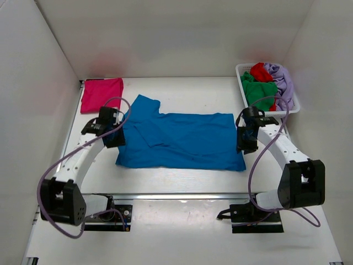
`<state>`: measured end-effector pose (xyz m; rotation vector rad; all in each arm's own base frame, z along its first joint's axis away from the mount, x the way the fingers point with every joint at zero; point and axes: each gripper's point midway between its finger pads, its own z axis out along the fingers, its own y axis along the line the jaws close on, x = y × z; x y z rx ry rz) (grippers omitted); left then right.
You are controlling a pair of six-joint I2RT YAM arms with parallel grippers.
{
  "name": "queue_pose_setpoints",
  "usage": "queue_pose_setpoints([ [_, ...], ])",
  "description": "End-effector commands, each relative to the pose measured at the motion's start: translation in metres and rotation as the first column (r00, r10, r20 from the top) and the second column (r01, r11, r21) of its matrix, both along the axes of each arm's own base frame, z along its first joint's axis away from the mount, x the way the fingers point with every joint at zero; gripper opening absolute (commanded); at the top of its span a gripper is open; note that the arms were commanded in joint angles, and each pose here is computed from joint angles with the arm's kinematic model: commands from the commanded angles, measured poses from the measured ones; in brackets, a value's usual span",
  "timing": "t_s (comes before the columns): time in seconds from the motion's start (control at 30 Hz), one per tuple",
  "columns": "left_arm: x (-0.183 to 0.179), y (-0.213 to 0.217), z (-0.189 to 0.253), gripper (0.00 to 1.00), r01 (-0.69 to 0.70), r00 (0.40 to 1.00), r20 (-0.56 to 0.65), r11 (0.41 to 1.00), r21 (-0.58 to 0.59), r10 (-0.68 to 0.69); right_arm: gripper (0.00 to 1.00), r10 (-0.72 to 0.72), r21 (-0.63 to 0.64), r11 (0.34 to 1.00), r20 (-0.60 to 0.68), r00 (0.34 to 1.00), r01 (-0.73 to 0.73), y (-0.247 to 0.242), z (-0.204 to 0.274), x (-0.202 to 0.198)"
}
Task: Fold and stack the t-shirts
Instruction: Fold the flattened tshirt in 1/3 of the way, then grap the side of the flattened tshirt furthest away from the robot with both arms
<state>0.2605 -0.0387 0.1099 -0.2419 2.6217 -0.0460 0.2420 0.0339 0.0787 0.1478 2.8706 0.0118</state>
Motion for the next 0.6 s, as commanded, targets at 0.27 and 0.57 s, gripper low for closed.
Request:
queue_pose_setpoints([
  [0.27,0.204,-0.048,0.062,0.56,0.041,0.947,0.319,0.998,-0.040,-0.026,0.36,-0.067,0.034,0.998,0.302,0.951,0.059,0.017,0.031,0.149],
  [0.57,0.321,-0.059,0.023,0.60,-0.005,0.950,0.310,0.994,0.107,-0.028,0.49,-0.147,0.061,0.989,0.388,0.910,0.134,0.025,0.027,0.214],
])
